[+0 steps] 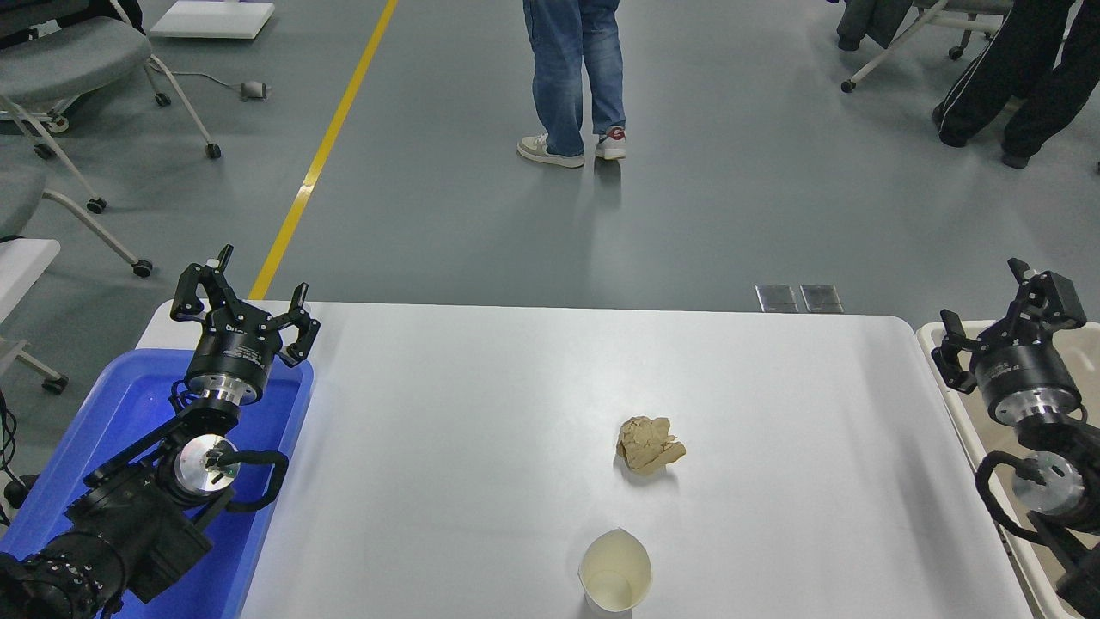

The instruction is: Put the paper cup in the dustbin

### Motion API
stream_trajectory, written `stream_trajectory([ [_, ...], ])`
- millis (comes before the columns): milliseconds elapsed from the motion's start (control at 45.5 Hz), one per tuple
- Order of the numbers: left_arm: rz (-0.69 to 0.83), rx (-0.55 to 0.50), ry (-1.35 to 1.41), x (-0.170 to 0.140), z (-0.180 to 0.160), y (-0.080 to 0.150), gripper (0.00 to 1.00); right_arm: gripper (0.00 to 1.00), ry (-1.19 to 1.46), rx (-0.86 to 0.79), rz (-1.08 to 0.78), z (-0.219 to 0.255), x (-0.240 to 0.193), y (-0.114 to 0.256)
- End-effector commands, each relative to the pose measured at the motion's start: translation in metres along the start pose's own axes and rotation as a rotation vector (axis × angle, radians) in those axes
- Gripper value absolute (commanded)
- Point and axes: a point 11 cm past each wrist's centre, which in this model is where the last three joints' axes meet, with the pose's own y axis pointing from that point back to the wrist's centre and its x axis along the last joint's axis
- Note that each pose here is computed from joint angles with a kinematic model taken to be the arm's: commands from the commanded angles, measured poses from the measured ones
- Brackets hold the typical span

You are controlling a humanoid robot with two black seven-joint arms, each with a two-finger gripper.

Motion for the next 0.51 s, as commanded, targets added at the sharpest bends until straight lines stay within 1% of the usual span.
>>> stream_trajectory([
  [0, 0.000, 0.000, 0.000, 0.000, 0.000, 0.000, 1.00, 0.99, -0.001, 0.014, -0.022, -0.007, -0.009, -0.006],
  [88, 0.000, 0.000, 0.000, 0.000, 0.000, 0.000, 1.00, 0.99, 0.009, 0.018, -0.042, -0.010, -0.013, -0.007],
  [176, 0.000, 0.000, 0.000, 0.000, 0.000, 0.000, 1.00, 0.99, 0.111, 0.005, -0.110, -0.019, -0.019, -0.009],
  [308, 0.000, 0.000, 0.000, 0.000, 0.000, 0.000, 1.00, 0.99, 0.321, -0.022, -0.248, -0.037, -0.037, -0.017],
  [484, -0.001, -0.001, 0.000, 0.000, 0.000, 0.000, 1.00, 0.99, 0.635, -0.039, -0.445, -0.084, -0.058, -0.020],
])
